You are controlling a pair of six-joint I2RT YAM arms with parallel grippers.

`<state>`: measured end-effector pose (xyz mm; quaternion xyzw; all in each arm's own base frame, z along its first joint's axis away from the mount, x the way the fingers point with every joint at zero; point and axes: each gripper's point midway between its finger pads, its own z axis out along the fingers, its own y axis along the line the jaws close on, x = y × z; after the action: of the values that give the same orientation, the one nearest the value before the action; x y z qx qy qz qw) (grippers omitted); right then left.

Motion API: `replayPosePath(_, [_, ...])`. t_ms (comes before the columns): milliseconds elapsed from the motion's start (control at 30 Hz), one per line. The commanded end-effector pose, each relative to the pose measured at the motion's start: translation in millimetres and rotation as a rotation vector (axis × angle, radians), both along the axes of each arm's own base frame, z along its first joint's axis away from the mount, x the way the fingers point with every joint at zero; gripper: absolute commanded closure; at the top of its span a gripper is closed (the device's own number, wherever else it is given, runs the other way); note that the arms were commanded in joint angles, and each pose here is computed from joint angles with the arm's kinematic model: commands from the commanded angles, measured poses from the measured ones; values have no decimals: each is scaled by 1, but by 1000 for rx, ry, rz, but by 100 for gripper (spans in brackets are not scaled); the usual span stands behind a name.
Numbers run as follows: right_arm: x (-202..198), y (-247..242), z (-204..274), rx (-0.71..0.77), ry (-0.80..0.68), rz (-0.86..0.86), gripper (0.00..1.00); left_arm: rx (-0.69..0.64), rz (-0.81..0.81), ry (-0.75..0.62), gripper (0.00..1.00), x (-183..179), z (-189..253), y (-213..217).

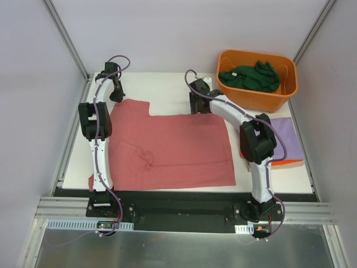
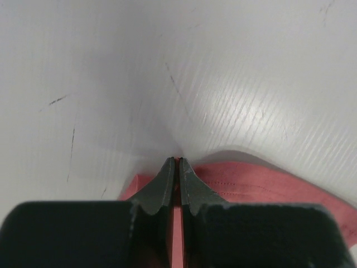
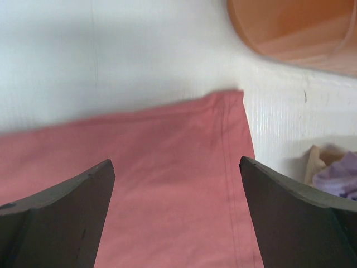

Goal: Fold and stack the t-shirts
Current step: Grap the side of the flattened tshirt furthest away from the robot with both arms

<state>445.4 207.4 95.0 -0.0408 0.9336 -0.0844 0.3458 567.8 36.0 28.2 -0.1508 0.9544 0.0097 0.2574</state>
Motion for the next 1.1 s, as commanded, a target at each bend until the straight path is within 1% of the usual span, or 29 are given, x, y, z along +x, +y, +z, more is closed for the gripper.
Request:
replayPosePath(0, [35, -9, -2, -31, -45, -122, 3, 19, 59, -65, 100, -11, 62, 5])
replayPosePath(133, [52, -6, -15, -16, -39, -152, 1, 2, 59, -90, 100, -17, 75, 1])
replayPosePath(267, [61, -5, -27, -4, -46, -202, 1, -28, 76, -78, 100, -30, 77, -4])
replayPosePath(400, [68, -6, -34, 11, -53, -245, 9, -96, 65, -71, 100, -40, 78, -17])
replayPosePath(500, [66, -5, -36, 18, -35, -247, 20, -90, 61, -68, 100, -48, 80, -22])
replayPosePath(533, [65, -6, -36, 22, -33, -257, 22, -82, 66, -62, 100, -52, 79, -20])
replayPosePath(800, [53, -9, -48, 41, 34, -255, 27, -89, 76, -49, 100, -75, 76, -24])
replayPosePath(1067, [47, -11, -56, 65, 78, -278, 28, -114, 73, -74, 100, -88, 83, -29])
